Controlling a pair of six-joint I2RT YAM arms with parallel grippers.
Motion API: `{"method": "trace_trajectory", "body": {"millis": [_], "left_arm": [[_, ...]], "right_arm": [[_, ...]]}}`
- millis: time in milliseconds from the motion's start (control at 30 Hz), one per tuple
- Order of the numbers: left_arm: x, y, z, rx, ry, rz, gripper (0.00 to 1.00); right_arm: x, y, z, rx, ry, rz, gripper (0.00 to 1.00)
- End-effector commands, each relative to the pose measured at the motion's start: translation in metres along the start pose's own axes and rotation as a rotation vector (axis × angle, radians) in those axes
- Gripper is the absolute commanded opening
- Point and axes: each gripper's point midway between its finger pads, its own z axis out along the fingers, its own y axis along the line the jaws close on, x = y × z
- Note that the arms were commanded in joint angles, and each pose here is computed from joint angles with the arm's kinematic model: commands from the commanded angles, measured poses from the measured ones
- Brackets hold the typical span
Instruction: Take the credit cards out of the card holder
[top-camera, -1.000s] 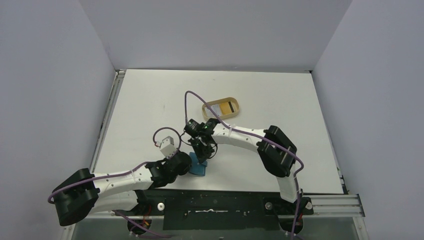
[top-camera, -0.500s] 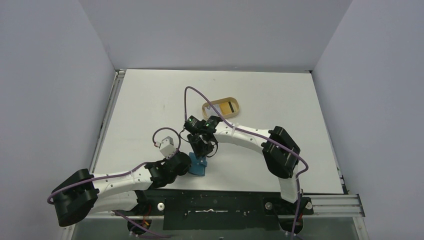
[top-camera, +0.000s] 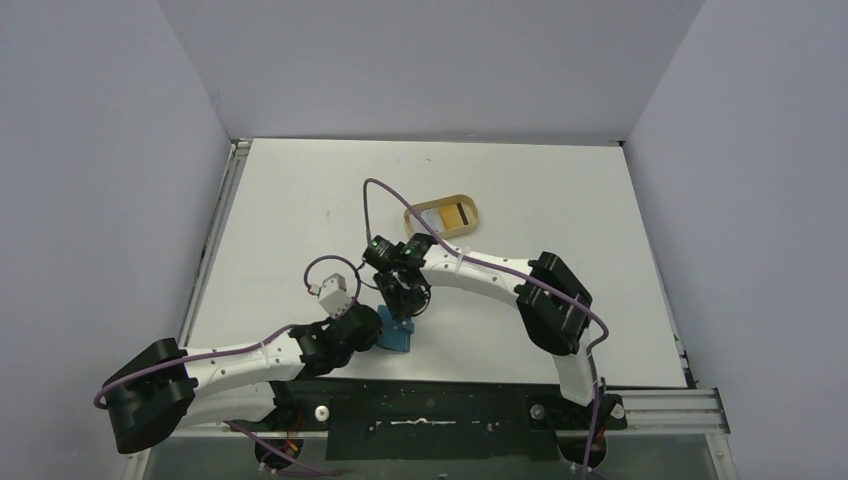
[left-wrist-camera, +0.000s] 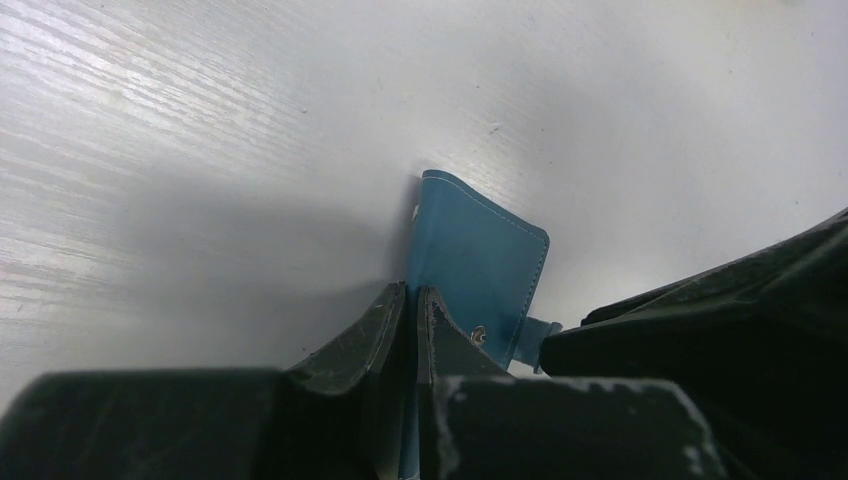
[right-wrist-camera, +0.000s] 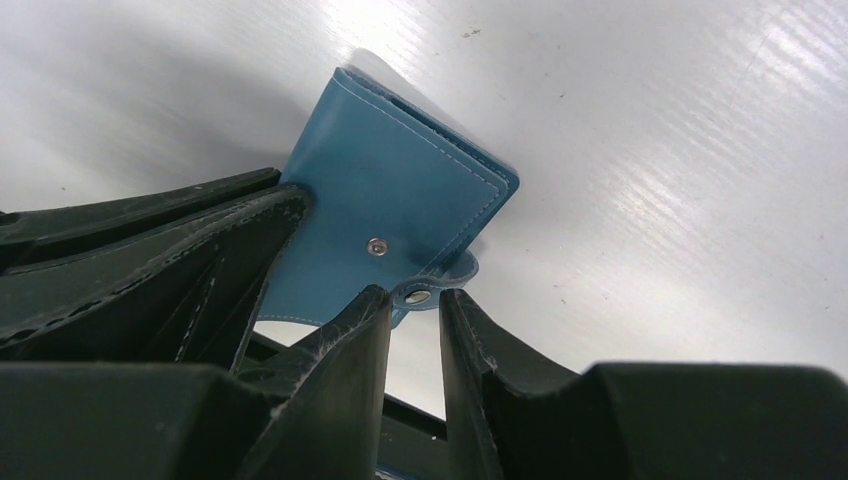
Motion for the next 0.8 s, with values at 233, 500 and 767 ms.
{"method": "trace_trajectory", "body": {"millis": [233,500,767], "left_arm": [[-0.004,-0.002,-0.001,0.009,-0.017,-0.016,0.0],[-0.003,-0.002,-0.001,0.007,-0.015,-0.017,0.0],[-0.003,-0.001,-0.001,0.007,-0.014,-0.021,0.0]], "right_arm": [[-0.006,0.009,-0.001,-0.024,-0.022,0.012,0.18],[-0.003,0.007,0.001,-0.017,-0.01,0.009,0.01],[-0.015,0.017,-0.017,-0.085,-0.099,0.025,0.0]]}}
